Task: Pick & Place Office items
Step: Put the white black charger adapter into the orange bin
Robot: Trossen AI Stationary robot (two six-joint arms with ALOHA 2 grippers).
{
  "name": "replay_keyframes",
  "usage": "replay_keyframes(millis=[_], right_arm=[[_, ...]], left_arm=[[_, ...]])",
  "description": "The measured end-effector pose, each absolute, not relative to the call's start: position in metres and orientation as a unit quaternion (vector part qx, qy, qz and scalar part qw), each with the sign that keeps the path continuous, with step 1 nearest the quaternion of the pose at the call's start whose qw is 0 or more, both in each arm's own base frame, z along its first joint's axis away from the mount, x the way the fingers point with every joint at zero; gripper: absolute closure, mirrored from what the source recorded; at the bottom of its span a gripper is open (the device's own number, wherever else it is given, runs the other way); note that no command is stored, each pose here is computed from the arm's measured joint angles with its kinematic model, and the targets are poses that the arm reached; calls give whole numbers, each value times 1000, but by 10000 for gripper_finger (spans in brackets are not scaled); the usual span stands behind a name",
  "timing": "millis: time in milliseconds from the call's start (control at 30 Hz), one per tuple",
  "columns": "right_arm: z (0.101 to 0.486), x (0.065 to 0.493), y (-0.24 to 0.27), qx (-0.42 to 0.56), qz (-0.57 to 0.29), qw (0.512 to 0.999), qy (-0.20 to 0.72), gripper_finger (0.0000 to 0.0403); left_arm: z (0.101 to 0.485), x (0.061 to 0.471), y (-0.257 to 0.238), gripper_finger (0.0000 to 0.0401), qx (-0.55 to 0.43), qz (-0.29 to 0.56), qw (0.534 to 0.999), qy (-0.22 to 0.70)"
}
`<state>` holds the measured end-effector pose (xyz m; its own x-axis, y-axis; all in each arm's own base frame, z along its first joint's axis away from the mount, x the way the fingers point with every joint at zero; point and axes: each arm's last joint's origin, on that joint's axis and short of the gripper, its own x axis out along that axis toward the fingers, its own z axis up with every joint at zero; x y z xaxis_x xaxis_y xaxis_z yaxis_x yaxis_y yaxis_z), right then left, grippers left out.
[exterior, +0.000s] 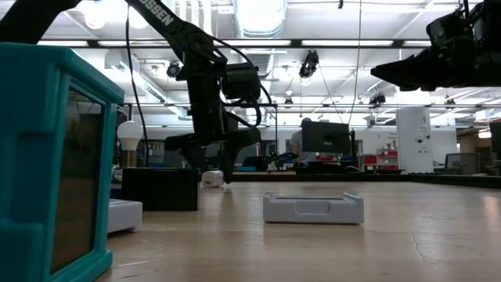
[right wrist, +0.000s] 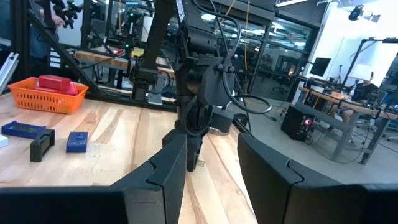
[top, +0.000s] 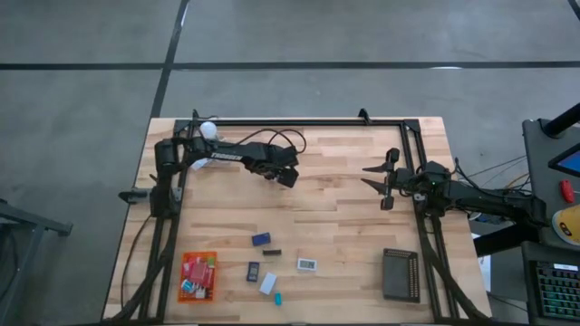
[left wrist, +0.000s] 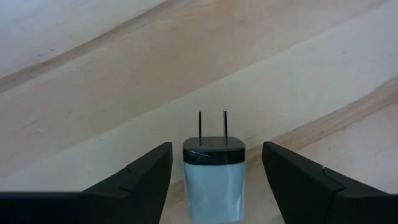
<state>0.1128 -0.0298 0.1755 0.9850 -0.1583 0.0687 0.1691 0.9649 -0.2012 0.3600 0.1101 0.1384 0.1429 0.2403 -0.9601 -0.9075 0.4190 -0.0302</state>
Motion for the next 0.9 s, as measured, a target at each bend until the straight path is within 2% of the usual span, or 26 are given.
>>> replay_keyframes(millis=[267,500,900], right_arm=[[176,113,-30,-104,-83,991,-26,264],[176,113,-30,-104,-83,991,-26,264],[176,113,-30,-104,-83,991,-26,264]], left_arm=[[138,360,110,212,-338,420,677,501],[138,360,110,248,-340,422,676,499],[138,360,110,254,-344,420,675,499]])
